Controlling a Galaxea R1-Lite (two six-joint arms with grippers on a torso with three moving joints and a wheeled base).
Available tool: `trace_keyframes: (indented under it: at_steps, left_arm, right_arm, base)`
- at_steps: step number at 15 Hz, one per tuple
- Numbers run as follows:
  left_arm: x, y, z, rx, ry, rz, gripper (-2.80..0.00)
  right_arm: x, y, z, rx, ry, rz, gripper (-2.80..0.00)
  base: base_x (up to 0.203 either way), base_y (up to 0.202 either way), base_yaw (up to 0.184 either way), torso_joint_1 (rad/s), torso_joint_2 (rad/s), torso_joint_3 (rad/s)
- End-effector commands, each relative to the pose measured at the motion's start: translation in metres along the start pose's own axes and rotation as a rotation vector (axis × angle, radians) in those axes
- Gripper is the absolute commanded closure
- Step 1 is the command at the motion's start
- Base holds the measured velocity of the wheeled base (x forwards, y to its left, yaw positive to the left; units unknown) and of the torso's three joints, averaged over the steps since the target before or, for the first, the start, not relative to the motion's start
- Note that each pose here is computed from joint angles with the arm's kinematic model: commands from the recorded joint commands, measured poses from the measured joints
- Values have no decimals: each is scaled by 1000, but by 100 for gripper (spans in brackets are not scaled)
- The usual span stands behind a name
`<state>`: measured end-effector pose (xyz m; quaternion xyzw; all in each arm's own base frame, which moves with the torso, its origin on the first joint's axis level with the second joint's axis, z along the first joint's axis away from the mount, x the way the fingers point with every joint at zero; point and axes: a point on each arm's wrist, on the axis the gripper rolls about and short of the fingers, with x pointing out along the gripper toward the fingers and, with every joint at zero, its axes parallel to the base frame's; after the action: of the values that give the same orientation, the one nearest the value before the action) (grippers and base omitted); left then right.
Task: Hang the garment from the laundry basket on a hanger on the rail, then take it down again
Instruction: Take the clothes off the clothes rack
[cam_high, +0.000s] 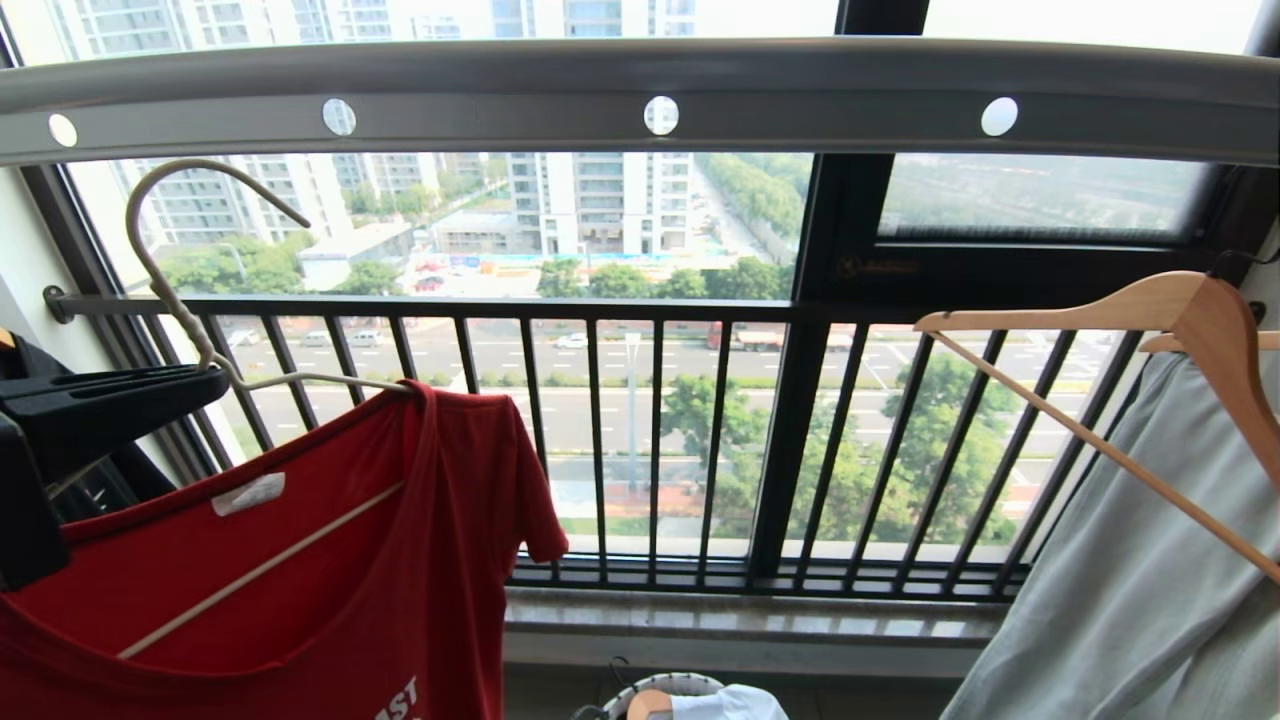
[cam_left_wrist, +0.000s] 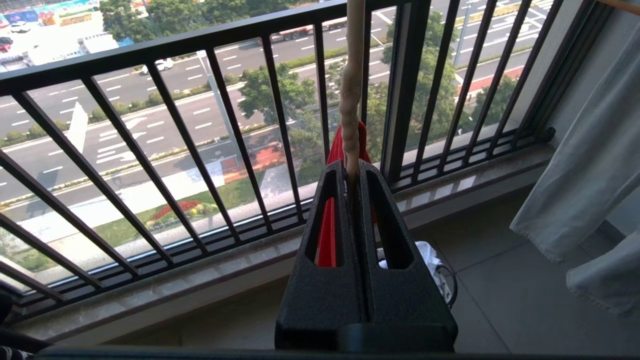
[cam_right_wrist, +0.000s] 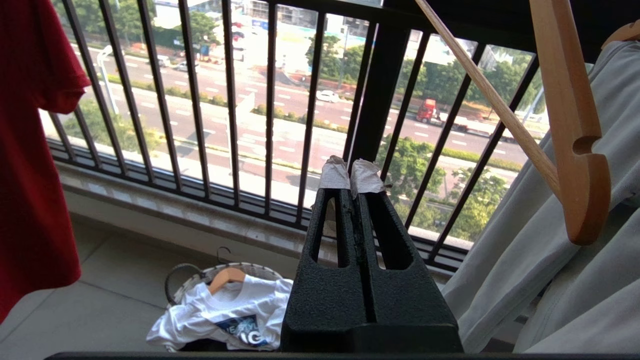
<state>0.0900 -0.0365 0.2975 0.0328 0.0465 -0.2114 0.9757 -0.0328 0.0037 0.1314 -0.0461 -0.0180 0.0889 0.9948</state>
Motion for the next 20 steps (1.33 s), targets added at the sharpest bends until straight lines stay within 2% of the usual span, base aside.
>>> trace_keyframes:
  at_steps: [1, 4, 7, 9, 11, 13, 14, 16, 18, 20]
  left_arm:
    - [0, -4, -2, -16, 0, -63, 0]
    - [10, -5, -1, -43, 22, -114, 0]
    - [25, -8, -2, -72, 60, -137, 0]
    - [26, -11, 4, -73, 23, -160, 0]
    - [39, -16, -2, -85, 71, -191, 0]
    - [48, -18, -4, -109, 92, -200, 0]
    - [51, -19, -4, -111, 89, -207, 0]
    - [60, -23, -9, -120, 103, -225, 0]
    - [70, -32, -16, -119, 110, -265, 0]
    - [71, -34, -17, -126, 99, -277, 0]
  right_arm:
    - [23, -4, 33, 42, 104, 124, 0]
    - [70, -12, 61, 136, 223, 258, 0]
    - [127, -16, 100, 227, 234, 409, 0]
    - [160, -2, 122, 265, 245, 548, 0]
    - [200, 10, 117, 254, 287, 575, 0]
    - [222, 29, 122, 221, 243, 639, 0]
    - [234, 40, 120, 211, 254, 642, 0]
    - [254, 60, 104, 212, 317, 648, 0]
    - [274, 86, 91, 226, 326, 673, 0]
    - [280, 112, 79, 207, 326, 603, 0]
  base:
    - [0, 0, 0, 0, 0, 0]
    - [0, 0, 0, 0, 0, 0]
    - [0, 0, 0, 0, 0, 0]
    - [0, 0, 0, 0, 0, 0]
    - [0, 0, 0, 0, 0, 0]
    - [0, 0, 0, 0, 0, 0]
    - [0, 0, 0, 0, 0, 0]
    - [0, 0, 0, 0, 0, 0]
    - [0, 0, 0, 0, 0, 0]
    - [0, 0, 0, 0, 0, 0]
